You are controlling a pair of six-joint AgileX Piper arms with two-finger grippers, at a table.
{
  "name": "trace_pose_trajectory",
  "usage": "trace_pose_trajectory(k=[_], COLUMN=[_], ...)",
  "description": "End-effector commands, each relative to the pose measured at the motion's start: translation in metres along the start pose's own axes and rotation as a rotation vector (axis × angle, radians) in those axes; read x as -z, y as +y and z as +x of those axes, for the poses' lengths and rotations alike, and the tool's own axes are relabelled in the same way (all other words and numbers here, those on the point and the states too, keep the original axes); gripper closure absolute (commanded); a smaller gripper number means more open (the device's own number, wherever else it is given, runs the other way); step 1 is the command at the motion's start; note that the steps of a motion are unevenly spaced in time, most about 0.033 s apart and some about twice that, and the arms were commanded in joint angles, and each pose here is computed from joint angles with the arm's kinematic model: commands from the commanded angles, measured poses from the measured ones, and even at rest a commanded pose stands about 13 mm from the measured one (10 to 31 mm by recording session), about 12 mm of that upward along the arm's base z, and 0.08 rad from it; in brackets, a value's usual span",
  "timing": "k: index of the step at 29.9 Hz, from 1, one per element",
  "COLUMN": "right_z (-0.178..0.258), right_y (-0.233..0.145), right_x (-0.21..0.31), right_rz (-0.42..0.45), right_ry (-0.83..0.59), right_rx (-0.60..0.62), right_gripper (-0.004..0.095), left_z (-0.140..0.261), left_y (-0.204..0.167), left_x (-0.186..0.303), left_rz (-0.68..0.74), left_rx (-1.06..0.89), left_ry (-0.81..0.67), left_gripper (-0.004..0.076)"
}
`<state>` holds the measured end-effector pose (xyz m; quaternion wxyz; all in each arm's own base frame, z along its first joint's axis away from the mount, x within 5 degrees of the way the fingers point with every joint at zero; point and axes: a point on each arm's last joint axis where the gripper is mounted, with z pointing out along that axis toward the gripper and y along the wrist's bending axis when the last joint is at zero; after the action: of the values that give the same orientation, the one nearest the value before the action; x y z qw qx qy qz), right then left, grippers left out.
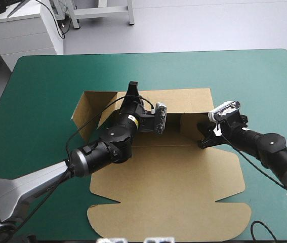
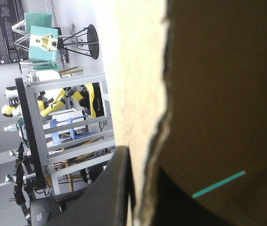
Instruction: Fold the box
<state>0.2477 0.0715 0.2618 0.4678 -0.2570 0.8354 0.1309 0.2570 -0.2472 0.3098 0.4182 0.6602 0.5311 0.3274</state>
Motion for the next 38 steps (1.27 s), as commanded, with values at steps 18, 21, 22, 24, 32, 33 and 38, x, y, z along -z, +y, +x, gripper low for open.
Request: trace_pose_trajectory(k=[18,21,22,24,32,33,38], right_z=[-0.013,-0.013,-0.012,-0.012,-0.011,-0.011,-0.011], right_y=[0.003,0.003,0.003,0.003,0.001,0.001,0.000], right_x=[0.007,0.007,0.007,0.007,0.007,0.007,0.007], right_rz=[-0.032,-0.027,-0.027,-0.028,-0.008,-0.008,0.001], right_ry=[-0.050,-0.050,-0.050,-0.043,-0.038,-0.037,-0.034], right_rx=[-0.038,-0.038,-0.037,-0.020,-0.047,-0.045,-0.051], right_gripper=[0.0925,0.0925,0.0926,0.0926,0.0926,0.0926,0.0926], left_z=[0.001,0.000,-0.001,-0.003,-0.015,-0.015,-0.011], left_y=[0.012,0.011,0.010,0.009,0.022,0.024,0.035], left_x=[0.011,0.012,0.012,0.014,0.055,0.061,0.090], left_rz=[-0.014,-0.007,-0.002,0.006,-0.046,-0.056,-0.099], left_rx=[0.084,0.093,0.097,0.105,0.124,0.129,0.157], left_ry=[-0.026,-0.030,-0.035,-0.042,-0.147,-0.159,-0.193], left_gripper=[0.0711,0.0708,0.0702,0.0669,0.0397,0.0382,0.0380])
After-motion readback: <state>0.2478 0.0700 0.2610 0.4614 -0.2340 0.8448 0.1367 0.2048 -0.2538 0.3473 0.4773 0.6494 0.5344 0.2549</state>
